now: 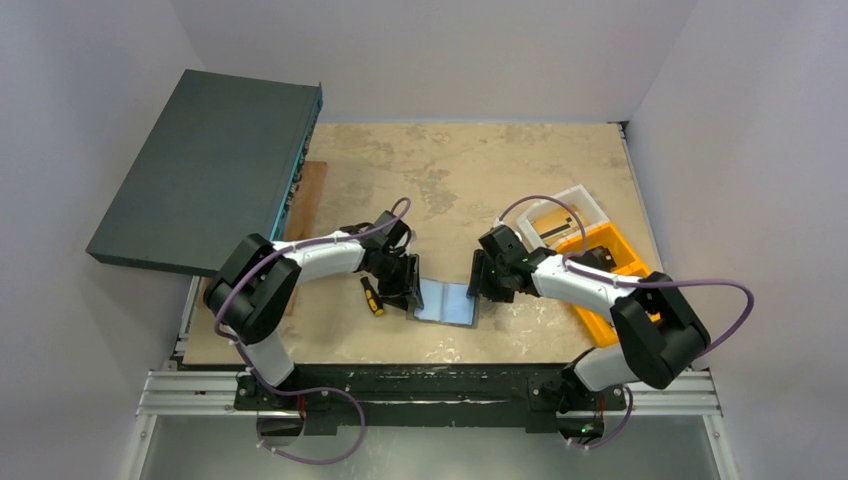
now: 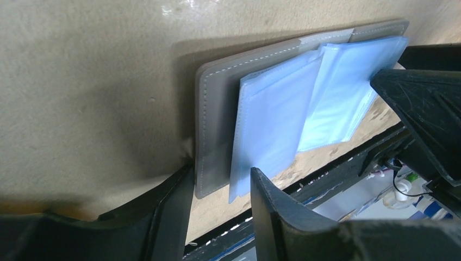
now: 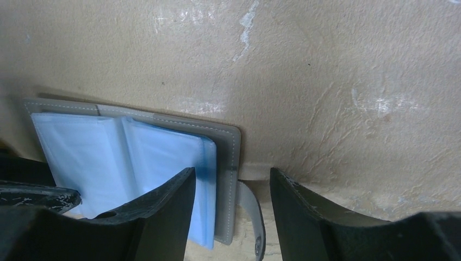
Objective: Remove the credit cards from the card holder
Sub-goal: Close the card holder at the center of the board.
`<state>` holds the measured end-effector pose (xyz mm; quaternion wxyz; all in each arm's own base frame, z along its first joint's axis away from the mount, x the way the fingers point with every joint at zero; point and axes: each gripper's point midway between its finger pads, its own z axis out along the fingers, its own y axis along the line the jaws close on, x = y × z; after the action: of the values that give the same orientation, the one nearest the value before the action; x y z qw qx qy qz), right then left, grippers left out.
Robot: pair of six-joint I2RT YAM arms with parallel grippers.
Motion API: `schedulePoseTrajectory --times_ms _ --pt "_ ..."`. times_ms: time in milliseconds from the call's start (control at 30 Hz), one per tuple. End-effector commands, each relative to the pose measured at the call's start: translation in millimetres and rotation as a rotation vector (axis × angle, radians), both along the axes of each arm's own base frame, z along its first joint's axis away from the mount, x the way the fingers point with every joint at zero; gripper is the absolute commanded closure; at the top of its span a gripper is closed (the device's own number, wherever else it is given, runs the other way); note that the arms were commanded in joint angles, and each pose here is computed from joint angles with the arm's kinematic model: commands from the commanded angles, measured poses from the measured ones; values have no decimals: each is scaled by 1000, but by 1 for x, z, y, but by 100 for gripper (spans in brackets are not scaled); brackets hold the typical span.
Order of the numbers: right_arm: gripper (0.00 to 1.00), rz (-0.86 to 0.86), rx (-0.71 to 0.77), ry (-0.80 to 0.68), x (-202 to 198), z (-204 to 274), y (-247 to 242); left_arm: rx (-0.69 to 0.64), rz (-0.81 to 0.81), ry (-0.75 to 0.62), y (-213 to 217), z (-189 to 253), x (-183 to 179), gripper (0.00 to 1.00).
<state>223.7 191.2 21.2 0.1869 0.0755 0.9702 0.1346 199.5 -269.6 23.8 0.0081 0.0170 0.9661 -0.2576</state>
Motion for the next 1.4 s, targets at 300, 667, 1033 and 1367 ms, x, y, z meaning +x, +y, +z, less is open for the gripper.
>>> schedulePoseTrajectory --times_ms 300,667,1033,1367 --pt "51 21 7 43 -8 -18 6 -122 1 -51 -21 48 7 79" --pt "52 49 65 56 -3 -19 28 -200 -20 -81 -31 79 7 80" --pt "52 64 189 75 1 -14 57 -215 -92 -95 -50 87 3 67" --pt "49 2 240 61 -3 2 49 -204 -90 -81 -59 80 8 58"
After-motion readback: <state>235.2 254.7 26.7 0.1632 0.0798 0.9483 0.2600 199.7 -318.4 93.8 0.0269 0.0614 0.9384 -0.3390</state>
